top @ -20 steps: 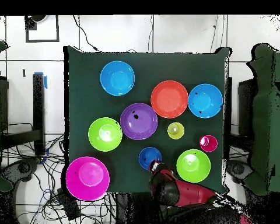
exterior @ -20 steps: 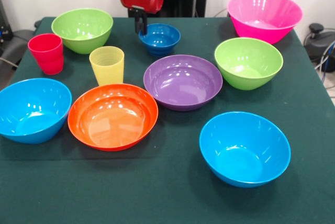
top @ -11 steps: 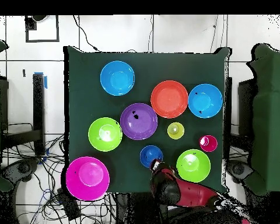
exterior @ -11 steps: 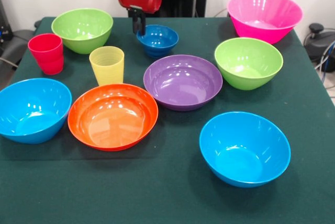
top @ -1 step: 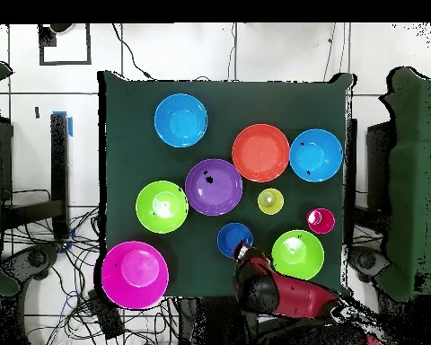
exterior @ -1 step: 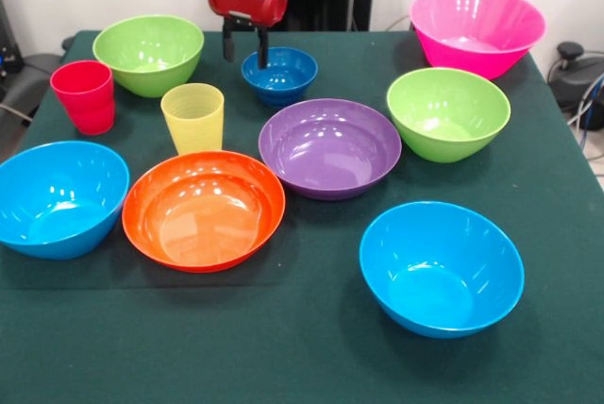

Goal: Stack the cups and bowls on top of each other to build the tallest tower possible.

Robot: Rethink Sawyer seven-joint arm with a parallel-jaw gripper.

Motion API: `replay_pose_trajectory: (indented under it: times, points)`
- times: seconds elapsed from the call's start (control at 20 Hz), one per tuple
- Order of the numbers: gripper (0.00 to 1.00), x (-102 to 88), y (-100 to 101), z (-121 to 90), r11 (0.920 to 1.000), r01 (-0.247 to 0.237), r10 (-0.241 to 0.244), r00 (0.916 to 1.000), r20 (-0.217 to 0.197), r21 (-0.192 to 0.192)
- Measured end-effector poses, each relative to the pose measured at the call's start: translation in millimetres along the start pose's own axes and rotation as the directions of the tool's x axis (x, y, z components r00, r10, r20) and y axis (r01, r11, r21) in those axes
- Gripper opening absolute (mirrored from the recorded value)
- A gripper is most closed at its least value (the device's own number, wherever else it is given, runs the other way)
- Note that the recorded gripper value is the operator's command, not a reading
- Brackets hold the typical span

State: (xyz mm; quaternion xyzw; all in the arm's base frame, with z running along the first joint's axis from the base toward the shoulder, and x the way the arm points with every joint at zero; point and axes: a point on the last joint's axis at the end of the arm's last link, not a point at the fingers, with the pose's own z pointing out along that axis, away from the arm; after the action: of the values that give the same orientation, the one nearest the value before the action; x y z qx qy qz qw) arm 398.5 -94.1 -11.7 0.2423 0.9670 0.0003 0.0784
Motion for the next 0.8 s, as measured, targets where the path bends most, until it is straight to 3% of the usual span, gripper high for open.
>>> replay_pose_trajectory:
  times: [0.4,0.8]
  points:
    - [1.00,-4.6,-3,-1,1.0000,-0.001,0.001,0.9999,0.010,0.007]
    - [1.00,-35.8,-9,-24,0.9994,-0.031,0.032,0.9973,0.065,-0.014]
